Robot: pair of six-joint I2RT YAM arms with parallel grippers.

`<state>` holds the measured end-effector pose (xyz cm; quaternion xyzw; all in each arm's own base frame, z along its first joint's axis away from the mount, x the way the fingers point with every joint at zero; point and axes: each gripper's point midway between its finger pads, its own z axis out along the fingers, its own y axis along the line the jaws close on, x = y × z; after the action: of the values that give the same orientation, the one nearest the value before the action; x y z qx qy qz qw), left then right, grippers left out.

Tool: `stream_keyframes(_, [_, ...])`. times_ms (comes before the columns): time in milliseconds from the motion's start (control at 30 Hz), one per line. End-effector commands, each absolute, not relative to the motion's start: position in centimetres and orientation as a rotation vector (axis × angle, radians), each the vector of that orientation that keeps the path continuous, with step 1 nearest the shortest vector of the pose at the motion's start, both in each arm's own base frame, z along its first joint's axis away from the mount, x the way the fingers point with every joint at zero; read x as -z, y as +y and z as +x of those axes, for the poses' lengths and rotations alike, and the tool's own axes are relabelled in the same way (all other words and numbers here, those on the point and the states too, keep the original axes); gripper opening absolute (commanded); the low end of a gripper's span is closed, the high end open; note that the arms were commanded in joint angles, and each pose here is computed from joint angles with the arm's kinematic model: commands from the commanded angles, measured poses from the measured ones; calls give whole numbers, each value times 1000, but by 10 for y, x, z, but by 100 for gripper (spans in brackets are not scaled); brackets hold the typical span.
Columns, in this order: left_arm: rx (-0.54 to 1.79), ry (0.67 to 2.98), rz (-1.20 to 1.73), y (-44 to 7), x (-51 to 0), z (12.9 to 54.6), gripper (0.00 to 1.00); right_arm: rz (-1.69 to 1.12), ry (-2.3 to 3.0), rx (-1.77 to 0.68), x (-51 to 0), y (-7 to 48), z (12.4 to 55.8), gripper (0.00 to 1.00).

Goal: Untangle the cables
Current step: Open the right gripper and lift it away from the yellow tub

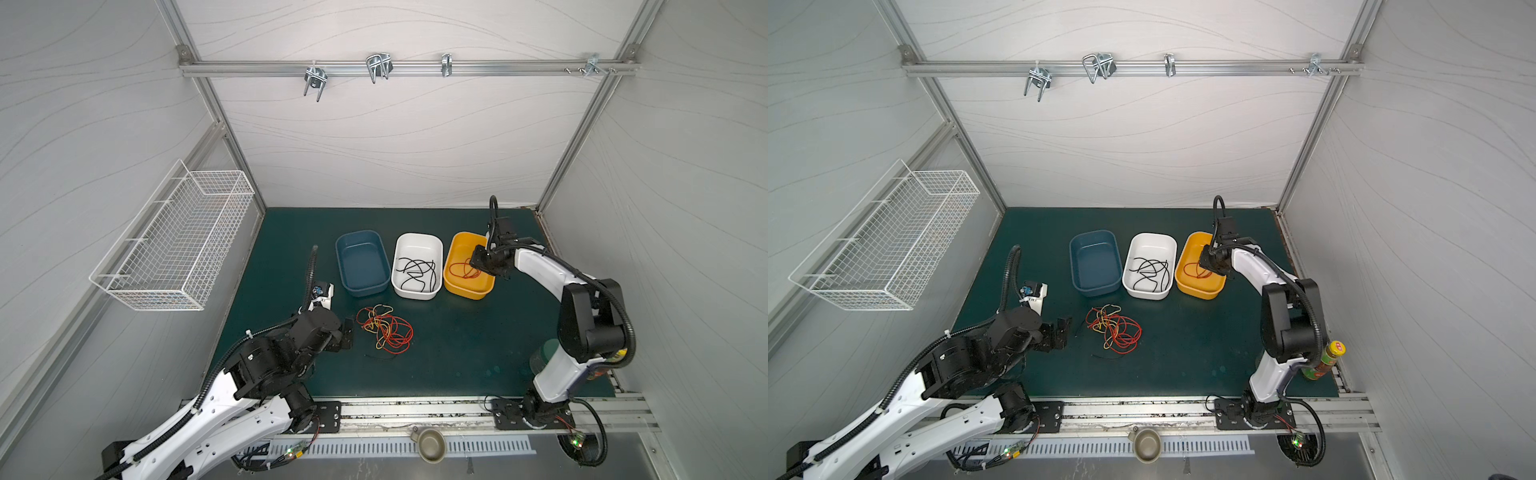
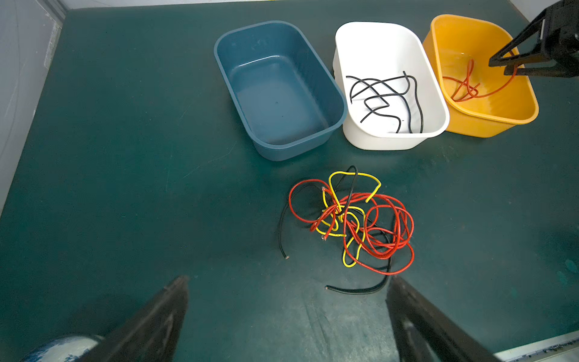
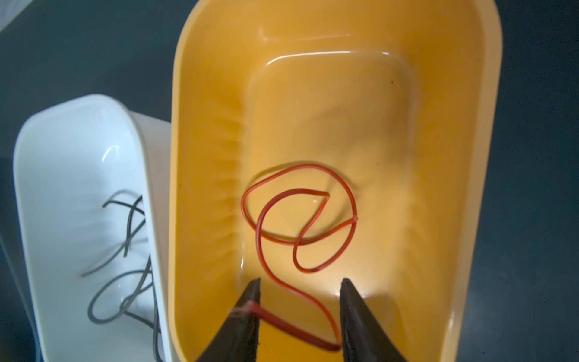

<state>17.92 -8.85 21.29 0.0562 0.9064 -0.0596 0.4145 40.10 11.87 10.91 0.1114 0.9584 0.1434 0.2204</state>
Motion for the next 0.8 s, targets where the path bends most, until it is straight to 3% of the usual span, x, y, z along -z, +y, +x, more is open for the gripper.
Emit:
stream_keyframes(0, [153, 2236, 96, -86, -225, 183, 99, 277, 2605, -377, -143, 114, 386, 49])
stream_keyframes(367, [145, 2227, 85, -82, -226, 183, 99, 73, 2512, -473, -208, 146, 342, 65])
stream_keyframes(633, [134, 2251, 110, -88, -220, 185, 99, -145, 2421, -585, -234, 192, 263, 95])
stream_keyframes(767, [132, 2265, 126, -91, -218, 185, 99, -205, 2402, -645, -235, 212, 227, 99])
